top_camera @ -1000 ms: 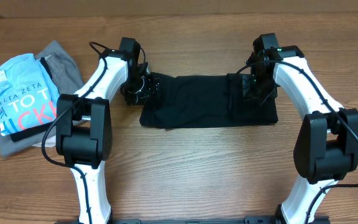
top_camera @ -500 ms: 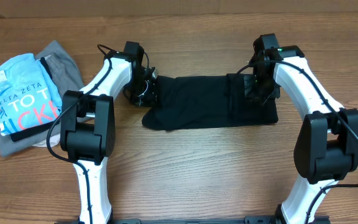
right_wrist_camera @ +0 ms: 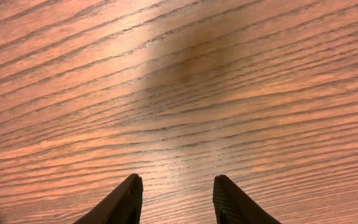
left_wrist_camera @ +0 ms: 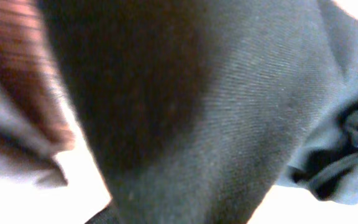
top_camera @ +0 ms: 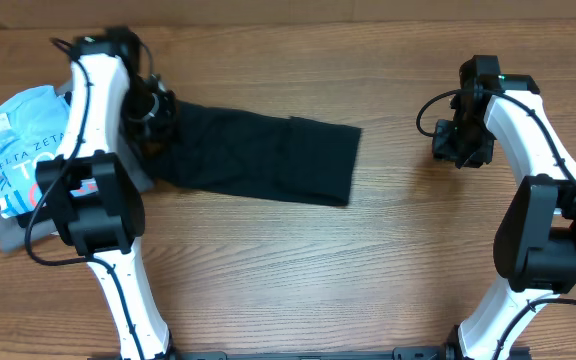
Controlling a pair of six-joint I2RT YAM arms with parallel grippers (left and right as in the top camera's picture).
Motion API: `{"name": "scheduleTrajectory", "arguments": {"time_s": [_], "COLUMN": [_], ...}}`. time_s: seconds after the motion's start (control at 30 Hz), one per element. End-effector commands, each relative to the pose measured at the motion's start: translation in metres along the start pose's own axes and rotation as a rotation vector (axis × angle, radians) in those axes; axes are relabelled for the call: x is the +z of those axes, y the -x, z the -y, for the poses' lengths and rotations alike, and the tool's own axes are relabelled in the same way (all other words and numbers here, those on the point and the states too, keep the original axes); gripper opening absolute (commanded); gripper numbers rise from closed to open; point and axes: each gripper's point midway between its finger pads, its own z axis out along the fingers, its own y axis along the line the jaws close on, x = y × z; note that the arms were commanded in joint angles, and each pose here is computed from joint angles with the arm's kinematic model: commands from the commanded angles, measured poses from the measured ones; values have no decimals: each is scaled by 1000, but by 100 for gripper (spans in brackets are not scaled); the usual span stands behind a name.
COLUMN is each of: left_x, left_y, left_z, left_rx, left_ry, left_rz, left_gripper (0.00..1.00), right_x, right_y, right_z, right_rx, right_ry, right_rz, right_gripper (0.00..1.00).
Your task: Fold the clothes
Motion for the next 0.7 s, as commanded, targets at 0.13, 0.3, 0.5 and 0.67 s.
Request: {"name": "scheduleTrajectory", "arguments": {"time_s": [0.13,0.3,0.5,0.67], "left_x": [-42,-16,6,23], "left_y": [-14,-43,-75,-94], "left_z": [93,162,247,277], "left_rx": [134,279,438,519], "left_ry": [-181,-164,-211,-107], "left_rz": [43,21,75,152], "left_gripper": [6,6,8,13], "right_x": [-18,-18,-18,-18], "right_y": [5,3,1,1], "right_z": [-6,-6,-6,-6], "right_rx": [-15,-16,-16,-23], "right_ry": [16,21,20,19], "right_rz": [50,39,31,30], "right_gripper": [41,41,41,41]}}
